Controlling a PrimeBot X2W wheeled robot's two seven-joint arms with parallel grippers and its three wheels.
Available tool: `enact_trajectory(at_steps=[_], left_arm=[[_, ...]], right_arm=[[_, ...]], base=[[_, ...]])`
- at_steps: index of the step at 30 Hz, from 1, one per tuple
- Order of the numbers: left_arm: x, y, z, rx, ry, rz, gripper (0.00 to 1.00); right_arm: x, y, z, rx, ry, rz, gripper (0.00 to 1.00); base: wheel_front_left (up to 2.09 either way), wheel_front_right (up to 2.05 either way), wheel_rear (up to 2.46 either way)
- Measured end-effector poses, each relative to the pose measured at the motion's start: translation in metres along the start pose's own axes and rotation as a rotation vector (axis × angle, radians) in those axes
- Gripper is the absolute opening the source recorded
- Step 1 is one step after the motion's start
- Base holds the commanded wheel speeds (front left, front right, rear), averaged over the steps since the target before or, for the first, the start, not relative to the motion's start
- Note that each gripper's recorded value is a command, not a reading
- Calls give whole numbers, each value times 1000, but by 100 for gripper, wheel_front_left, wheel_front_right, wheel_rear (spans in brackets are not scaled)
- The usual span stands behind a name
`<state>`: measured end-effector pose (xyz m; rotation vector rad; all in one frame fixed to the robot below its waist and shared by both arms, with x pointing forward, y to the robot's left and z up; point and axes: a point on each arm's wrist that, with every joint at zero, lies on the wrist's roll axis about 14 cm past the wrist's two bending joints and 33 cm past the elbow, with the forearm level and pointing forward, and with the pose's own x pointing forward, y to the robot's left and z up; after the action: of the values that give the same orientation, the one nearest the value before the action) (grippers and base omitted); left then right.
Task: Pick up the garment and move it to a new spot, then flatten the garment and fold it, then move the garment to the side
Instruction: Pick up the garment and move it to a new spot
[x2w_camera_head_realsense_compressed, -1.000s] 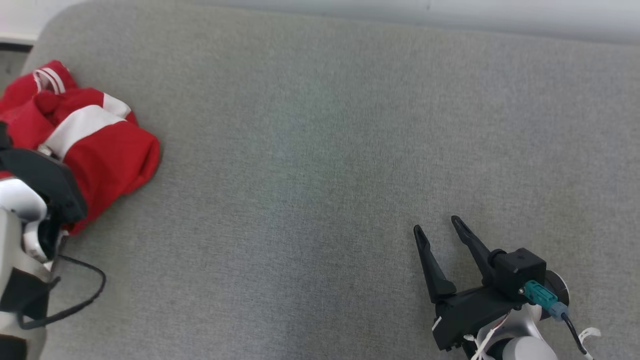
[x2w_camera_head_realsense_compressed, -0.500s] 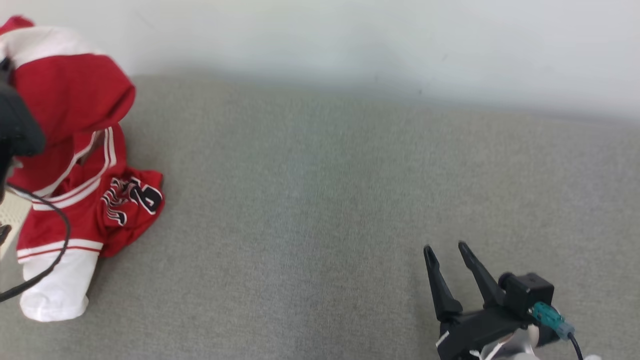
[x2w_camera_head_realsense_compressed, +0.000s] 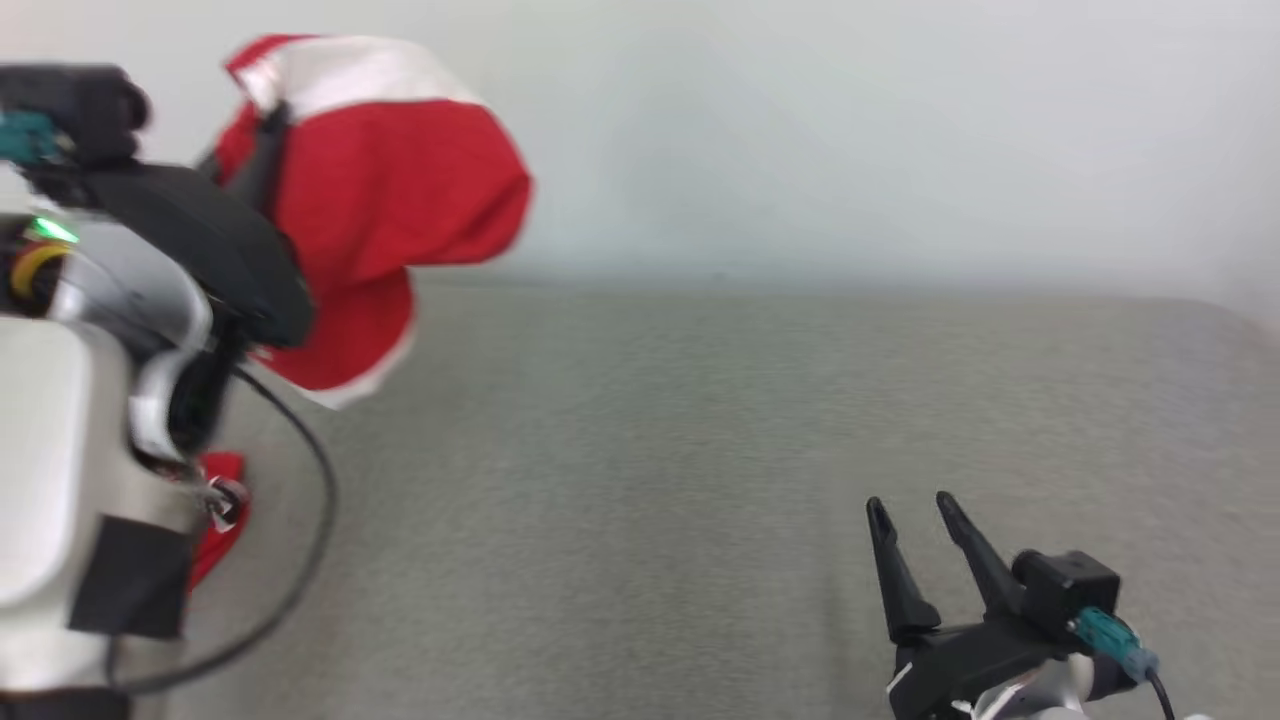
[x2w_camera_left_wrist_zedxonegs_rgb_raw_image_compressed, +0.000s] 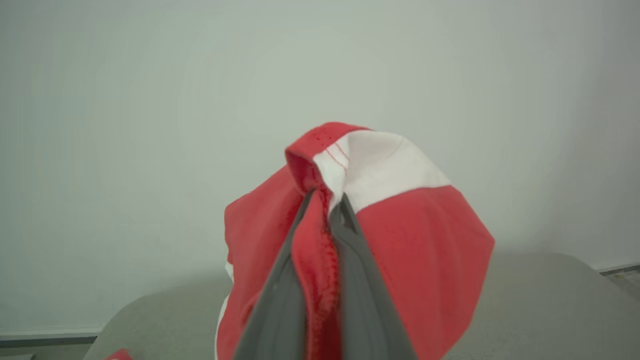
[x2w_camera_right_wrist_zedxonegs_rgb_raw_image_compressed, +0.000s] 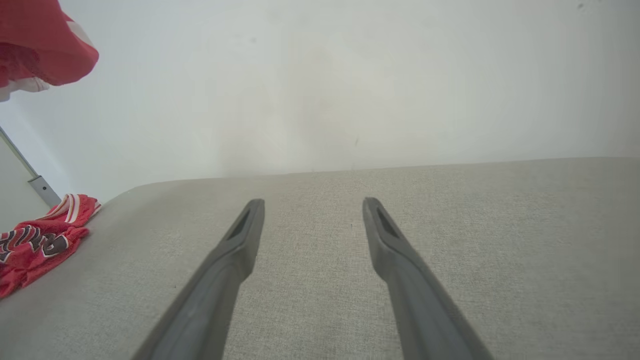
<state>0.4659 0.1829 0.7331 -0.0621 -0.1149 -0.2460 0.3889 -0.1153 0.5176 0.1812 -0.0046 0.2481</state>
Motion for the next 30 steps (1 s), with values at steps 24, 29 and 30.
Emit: enact_trajectory(at_steps=[24,29,30], left_arm=[[38,-224,-224,-140,326,-435,100],[36,-216,-235,-176,296,-401,100],[37,-211,-232,-191,271,-383,100]], right_arm=[[-94,-118,8,5,-14,-422,100],[-88,-116,0,13,4,-409,100],[-87,-115,-1,14,6,-405,100]], base=[[0,0,0],[0,0,0],[0,0,0]])
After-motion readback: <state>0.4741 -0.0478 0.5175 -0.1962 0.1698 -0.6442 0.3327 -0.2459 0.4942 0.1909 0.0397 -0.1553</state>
